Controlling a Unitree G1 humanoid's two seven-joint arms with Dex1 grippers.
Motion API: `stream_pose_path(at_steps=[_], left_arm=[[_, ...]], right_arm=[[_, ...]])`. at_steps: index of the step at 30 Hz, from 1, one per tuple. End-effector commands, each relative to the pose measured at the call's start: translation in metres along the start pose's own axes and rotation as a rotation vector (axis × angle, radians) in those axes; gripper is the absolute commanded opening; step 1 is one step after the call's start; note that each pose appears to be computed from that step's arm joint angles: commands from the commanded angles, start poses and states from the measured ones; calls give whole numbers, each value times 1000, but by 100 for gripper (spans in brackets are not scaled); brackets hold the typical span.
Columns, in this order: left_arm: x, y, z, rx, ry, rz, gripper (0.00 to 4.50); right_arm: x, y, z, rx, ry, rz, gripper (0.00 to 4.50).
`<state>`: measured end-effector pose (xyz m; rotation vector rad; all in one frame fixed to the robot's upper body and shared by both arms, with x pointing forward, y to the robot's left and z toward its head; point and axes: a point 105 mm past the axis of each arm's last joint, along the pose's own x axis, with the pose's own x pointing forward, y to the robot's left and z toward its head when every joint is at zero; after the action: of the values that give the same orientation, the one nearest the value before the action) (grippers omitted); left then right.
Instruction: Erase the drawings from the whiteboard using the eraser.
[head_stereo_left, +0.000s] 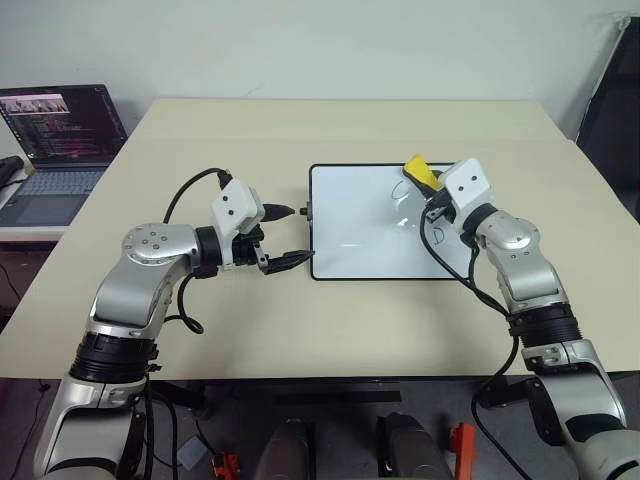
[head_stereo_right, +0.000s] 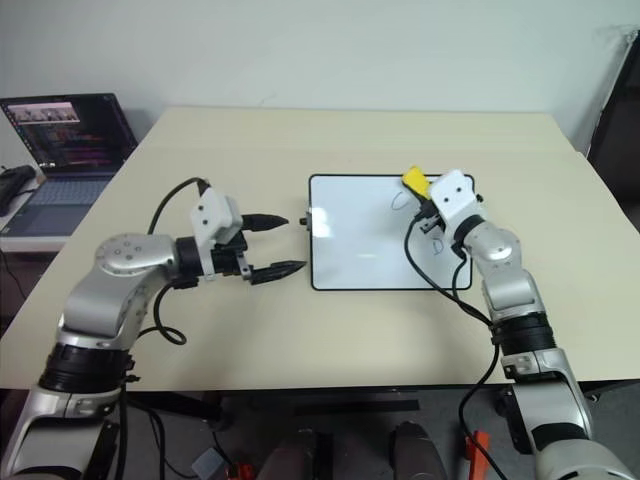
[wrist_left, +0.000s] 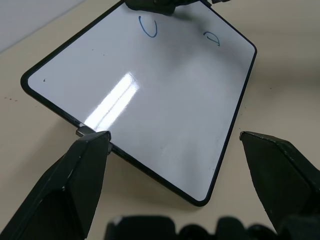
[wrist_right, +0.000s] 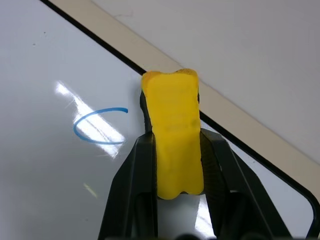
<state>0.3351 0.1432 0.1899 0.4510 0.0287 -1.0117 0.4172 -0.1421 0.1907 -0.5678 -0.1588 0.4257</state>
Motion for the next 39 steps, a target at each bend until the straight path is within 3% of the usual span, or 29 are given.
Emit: stream_pose_path(at_steps=[1,10,15,17,23,27,32,39], left_arm=[[-7,5,13,43,-29,28,450],[-5,4,13,39,-34,26,450],[-5,5,13,40,-35,25,450],[-5,5,14,41,-35,24,450],[-6,6,15,45,-36,23,450],[-8,7,15,48,-29,17,450],[-14,12,9,44,0,24,450],[-18,12,3,44,24,14,450]], right_arm=[[2,25,-21,22,92,76,85],[3,105,-16,101,139,329,83],[-1,110,-13,103,137,361,83],[-1,103,-11,101,131,344,83],[-21,70,34,175,-26,405,80],[-68,55,57,116,-80,589,80],[-129,-20,5,-49,259,507,80],[-157,-64,-13,-127,414,430,80]])
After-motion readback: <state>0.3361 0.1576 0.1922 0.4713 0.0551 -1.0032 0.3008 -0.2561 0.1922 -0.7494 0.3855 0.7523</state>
